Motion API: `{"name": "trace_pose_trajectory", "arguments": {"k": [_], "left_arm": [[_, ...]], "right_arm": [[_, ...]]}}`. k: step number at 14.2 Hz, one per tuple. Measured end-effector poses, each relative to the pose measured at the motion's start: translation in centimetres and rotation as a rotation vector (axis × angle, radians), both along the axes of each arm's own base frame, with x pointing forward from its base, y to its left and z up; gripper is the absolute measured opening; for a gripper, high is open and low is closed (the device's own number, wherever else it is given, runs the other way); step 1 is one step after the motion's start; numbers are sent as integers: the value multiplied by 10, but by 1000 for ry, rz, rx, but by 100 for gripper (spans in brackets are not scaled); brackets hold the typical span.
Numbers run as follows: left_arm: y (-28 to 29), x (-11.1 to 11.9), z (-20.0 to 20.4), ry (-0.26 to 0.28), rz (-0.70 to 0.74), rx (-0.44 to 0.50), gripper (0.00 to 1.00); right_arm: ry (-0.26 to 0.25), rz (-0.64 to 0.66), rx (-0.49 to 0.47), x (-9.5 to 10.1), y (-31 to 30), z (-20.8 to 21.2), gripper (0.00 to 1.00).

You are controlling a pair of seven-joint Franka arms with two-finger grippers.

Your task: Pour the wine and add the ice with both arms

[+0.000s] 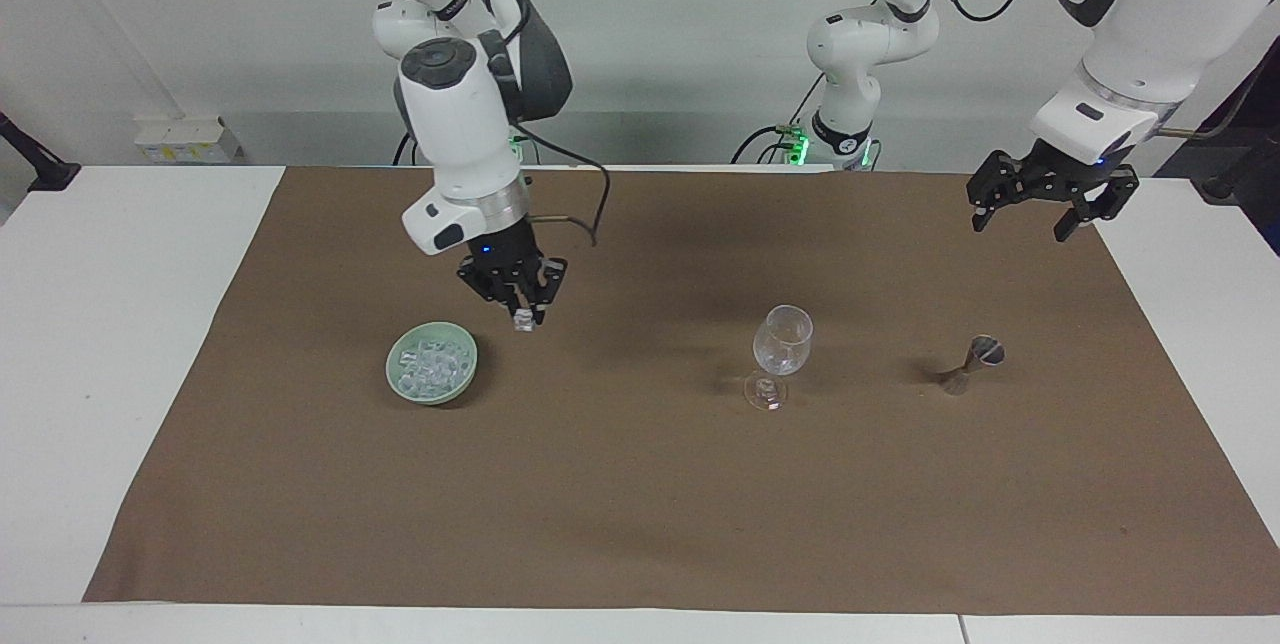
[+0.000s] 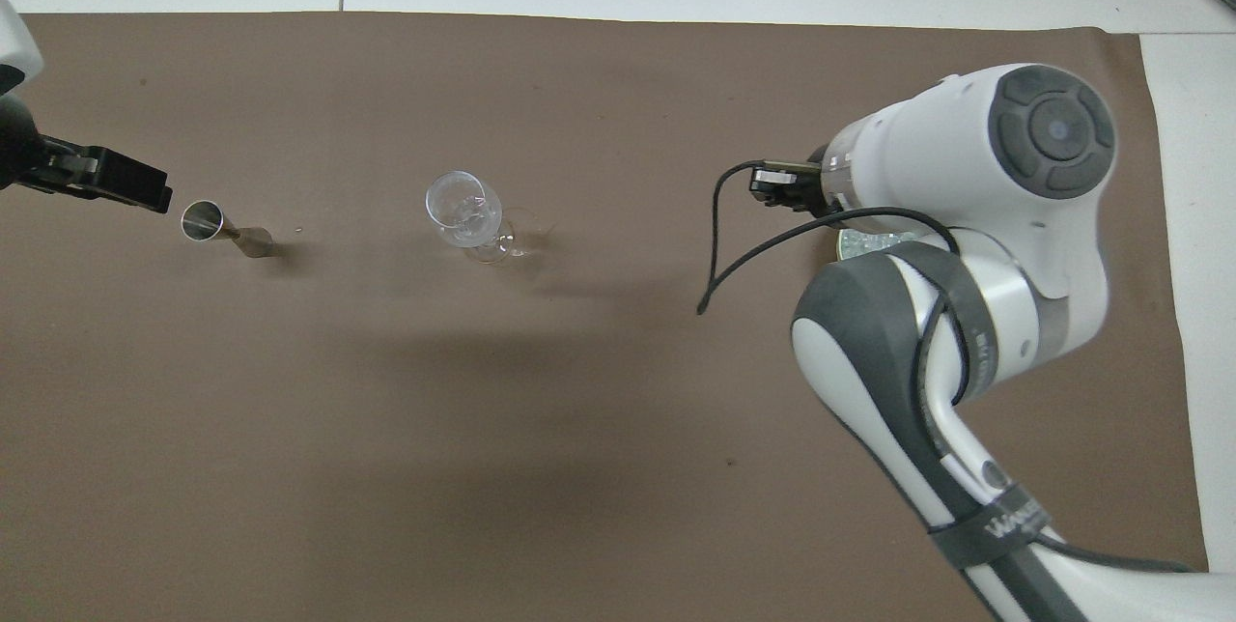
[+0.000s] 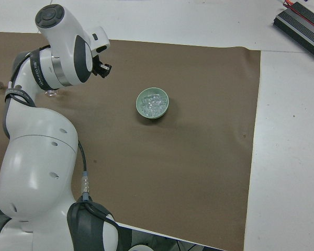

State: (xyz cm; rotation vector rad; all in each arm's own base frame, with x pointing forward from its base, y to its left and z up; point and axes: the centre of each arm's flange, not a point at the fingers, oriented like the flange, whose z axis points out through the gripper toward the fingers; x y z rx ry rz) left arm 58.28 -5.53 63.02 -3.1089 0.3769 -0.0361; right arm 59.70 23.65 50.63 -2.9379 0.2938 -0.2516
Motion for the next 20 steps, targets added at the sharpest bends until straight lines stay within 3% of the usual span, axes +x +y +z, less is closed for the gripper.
{"name": "trace_pose_trajectory", "arguments": {"k": [6,11,15,20], "left_arm": [[-1,1,-2,0,10,23,100],[6,2,-1,0,35,5,100],[13,0,5,-9,49,-13,100],[13,-3,9,-16,49,-15,100]], "right_arm": [[-92,-101,216,-8,120,53,27],[-88,-117,401,-7,171,67,27],[-70,-100,431,-8,203,47,27],[-61,-64,392,-13,224,18,27]]}}
